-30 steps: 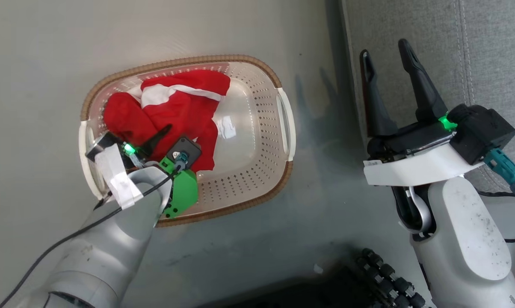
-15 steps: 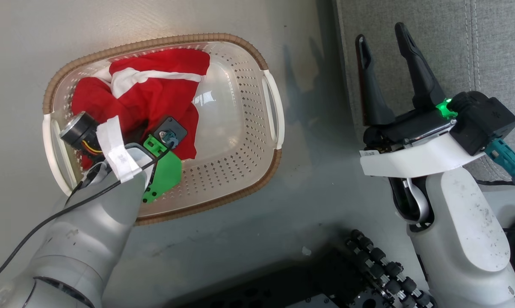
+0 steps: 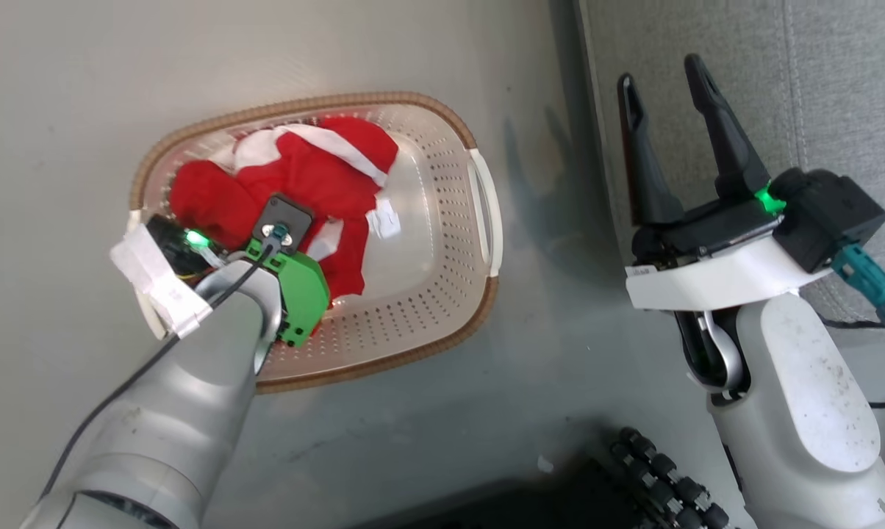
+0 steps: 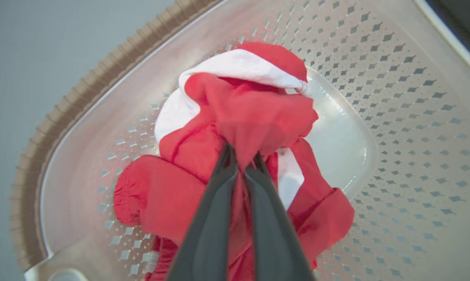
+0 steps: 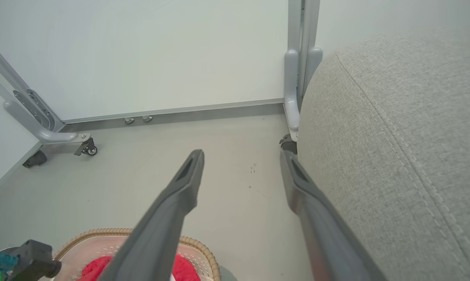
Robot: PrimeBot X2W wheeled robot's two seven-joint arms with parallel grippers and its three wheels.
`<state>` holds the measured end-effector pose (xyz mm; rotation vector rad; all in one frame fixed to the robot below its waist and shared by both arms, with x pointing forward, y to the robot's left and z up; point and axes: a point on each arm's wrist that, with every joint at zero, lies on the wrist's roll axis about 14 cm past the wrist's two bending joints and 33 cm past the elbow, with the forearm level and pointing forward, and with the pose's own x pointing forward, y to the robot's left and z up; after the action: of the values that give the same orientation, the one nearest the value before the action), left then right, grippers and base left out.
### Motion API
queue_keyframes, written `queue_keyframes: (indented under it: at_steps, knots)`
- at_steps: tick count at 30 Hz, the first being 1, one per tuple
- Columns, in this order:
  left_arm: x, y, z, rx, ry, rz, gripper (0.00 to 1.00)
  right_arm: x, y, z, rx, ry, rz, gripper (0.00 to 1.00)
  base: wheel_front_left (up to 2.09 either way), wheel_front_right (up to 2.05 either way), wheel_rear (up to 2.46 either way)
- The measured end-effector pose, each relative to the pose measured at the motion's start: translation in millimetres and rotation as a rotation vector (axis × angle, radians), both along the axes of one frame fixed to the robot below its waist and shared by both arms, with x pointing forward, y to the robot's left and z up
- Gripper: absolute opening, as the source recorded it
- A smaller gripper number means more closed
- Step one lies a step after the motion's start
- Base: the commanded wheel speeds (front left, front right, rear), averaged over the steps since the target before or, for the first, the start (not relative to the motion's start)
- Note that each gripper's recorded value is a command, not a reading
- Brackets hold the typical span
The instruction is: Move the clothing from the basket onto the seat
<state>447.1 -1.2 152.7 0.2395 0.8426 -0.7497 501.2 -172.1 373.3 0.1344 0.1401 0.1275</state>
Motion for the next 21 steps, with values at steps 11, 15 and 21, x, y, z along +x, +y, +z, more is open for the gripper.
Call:
queue_keyframes:
  at_steps: [11, 15, 21]
  knots:
    - [15, -11, 90, -0.188, -0.142, 0.12, 0.0, -18, 3, 33, 0.003, -0.04, 0.004, 1.0, 0.0, 0.0, 0.0]
    - [11, -13, 126, -0.271, -0.192, 0.164, 0.0, -27, 6, 47, 0.007, -0.05, 0.008, 1.0, 0.0, 0.0, 0.0]
    - [14, -11, 189, -0.382, -0.314, 0.222, 0.0, -42, 14, 70, 0.018, -0.073, 0.022, 1.0, 0.0, 0.0, 0.0]
